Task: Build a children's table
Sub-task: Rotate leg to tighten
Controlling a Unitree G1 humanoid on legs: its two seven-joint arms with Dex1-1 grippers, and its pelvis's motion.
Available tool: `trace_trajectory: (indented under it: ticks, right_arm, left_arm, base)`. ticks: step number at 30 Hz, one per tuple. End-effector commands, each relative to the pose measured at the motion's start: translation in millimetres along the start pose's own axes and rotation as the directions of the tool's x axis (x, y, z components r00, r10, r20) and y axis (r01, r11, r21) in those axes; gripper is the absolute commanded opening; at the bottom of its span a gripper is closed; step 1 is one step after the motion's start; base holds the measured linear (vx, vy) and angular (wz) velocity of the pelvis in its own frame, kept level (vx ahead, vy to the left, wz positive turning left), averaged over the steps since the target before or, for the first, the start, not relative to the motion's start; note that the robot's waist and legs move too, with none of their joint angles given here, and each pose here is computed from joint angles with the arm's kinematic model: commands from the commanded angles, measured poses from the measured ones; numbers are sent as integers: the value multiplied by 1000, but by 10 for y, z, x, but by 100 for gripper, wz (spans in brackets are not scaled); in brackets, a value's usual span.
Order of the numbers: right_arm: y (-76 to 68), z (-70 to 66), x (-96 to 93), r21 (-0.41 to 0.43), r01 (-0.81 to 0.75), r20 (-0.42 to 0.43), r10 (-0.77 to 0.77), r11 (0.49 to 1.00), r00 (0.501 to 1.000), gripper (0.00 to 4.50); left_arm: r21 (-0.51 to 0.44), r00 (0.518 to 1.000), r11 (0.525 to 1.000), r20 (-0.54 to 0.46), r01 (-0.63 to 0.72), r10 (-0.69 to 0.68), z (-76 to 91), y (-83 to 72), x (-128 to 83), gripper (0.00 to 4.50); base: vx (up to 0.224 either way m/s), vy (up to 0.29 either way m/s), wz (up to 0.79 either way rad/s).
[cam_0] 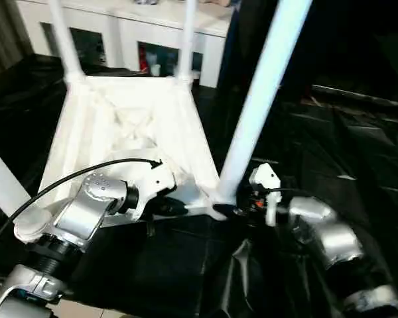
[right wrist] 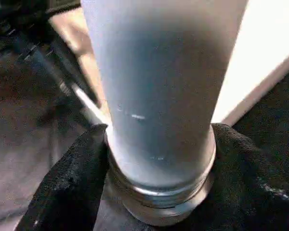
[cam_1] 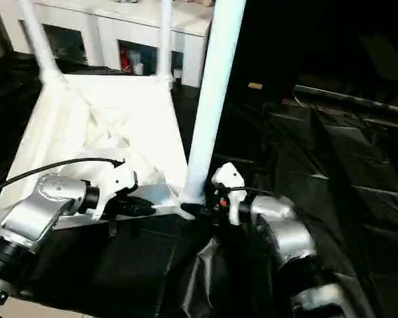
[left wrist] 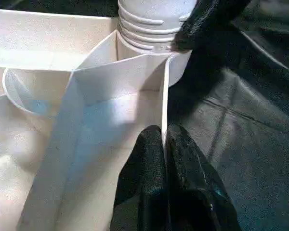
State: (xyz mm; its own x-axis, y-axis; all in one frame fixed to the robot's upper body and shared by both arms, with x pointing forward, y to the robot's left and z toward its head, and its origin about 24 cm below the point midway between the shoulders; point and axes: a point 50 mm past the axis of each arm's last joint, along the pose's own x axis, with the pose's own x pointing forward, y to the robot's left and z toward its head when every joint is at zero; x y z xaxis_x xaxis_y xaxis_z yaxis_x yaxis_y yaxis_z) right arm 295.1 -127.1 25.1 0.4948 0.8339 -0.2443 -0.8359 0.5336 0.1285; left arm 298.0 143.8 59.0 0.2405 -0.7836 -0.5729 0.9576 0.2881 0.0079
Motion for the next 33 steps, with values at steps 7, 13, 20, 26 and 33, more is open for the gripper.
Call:
trace_trajectory:
  ticks: [7,13,20,26,33]
  right_arm:
    - [7,-67,303,154,382,17,-389,911,921,279]
    - [55,61,369,150,349,93,-364,925,927,279]
    - [30,162,210,121,212,152,-229,970,961,385]
    - [-26,142,-70,-4,16,34,-16,1000,999,385]
    - [-56,103,-245,-30,-109,-57,107,994,993,385]
  left_arm:
    - [-101,976,972,39,-211,216,215,58,612,0]
    - [-71,970,971,72,-229,234,354,31,805,0]
    - [-24,985,990,99,-142,144,304,5,677,0]
    - [22,994,999,105,25,-27,146,-52,405,0]
    - [9,983,988,102,154,-154,43,-109,133,0]
  base:
    - [0,0,0]
    - [0,0,0]
    - [0,0,0]
    - [0,0,0]
    - [0,0,0]
